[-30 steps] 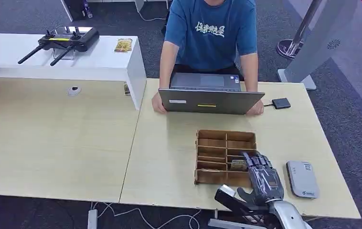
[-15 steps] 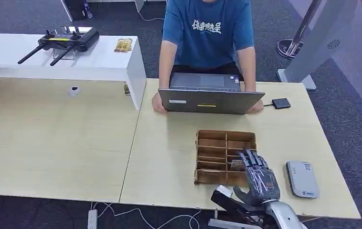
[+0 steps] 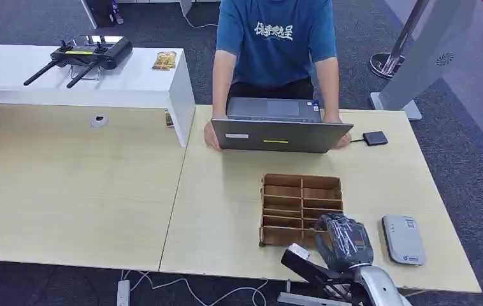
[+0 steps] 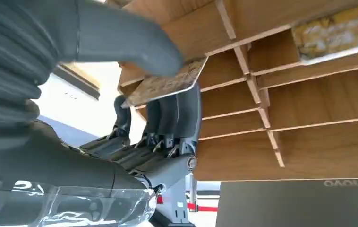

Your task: Pass the card to the sensor for recognition and then transmit it.

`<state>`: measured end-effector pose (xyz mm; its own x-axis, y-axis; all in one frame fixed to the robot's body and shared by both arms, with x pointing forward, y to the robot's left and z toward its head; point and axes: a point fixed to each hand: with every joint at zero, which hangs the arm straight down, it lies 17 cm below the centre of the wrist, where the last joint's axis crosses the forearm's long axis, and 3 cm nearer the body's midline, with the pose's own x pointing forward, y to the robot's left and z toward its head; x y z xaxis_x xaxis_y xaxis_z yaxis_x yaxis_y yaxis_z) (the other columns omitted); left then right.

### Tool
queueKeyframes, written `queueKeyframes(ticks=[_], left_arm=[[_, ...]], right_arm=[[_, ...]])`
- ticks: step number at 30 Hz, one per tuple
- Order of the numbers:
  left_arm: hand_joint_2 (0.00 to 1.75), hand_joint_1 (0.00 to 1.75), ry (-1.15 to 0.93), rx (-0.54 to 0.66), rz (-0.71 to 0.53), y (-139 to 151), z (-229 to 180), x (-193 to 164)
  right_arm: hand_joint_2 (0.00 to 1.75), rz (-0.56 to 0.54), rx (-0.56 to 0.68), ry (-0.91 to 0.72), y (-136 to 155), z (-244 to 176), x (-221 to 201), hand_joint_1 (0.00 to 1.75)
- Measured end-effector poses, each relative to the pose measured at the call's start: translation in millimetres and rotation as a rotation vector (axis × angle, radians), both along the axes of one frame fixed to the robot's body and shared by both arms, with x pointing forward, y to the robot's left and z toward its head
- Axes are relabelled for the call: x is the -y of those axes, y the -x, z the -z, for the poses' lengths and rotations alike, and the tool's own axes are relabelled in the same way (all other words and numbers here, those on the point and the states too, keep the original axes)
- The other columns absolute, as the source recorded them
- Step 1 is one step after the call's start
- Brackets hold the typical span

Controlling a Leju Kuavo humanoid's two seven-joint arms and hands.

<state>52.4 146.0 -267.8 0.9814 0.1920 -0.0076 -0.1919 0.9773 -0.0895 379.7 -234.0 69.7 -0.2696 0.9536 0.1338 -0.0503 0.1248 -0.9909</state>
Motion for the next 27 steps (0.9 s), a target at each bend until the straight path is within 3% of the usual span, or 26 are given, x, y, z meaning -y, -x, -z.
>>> queueKeyframes(ticks=[1,3,9,10,12,15,17,18,19,27], left_arm=[[0.0,0.0,0.0,0.0,0.0,0.0,0.0,0.0],[0.0,0.0,0.0,0.0,-0.001,0.1,0.0,0.0],[0.0,0.0,0.0,-0.001,-0.002,0.1,0.0,-0.1],[0.0,0.0,0.0,-0.001,-0.003,0.1,0.0,-0.1],[0.0,0.0,0.0,-0.001,-0.003,0.2,0.1,-0.2],[0.0,0.0,0.0,-0.001,-0.003,0.2,0.1,-0.3],[0.0,0.0,0.0,-0.001,-0.004,0.2,0.1,-0.3],[0.0,0.0,0.0,-0.001,-0.005,0.3,0.1,-0.4],[0.0,0.0,0.0,-0.001,-0.005,0.3,0.1,-0.4],[0.0,0.0,-0.001,0.001,-0.004,0.1,0.2,-0.5]], right_arm=[[1.75,0.002,0.003,0.001,-0.3,-0.7,0.6,0.37],[1.75,0.006,0.008,0.0,-0.9,-2.4,1.6,0.24],[1.75,0.008,0.012,0.008,-1.1,-2.6,2.4,0.28],[1.75,0.008,0.013,0.008,-1.1,-2.7,2.3,0.44],[1.75,0.009,0.013,0.008,-1.2,-2.9,2.4,1.31],[1.75,0.005,0.021,0.005,-1.3,-5.2,1.4,1.38],[1.75,0.001,0.028,0.001,-1.4,-7.6,0.4,1.59],[1.75,0.0,0.03,0.0,-1.5,-8.3,0.1,1.59],[1.75,0.0,0.031,-0.001,-1.5,-8.5,0.1,1.69],[1.75,-0.003,0.037,-0.003,-1.7,-10.0,-0.3,1.69]])
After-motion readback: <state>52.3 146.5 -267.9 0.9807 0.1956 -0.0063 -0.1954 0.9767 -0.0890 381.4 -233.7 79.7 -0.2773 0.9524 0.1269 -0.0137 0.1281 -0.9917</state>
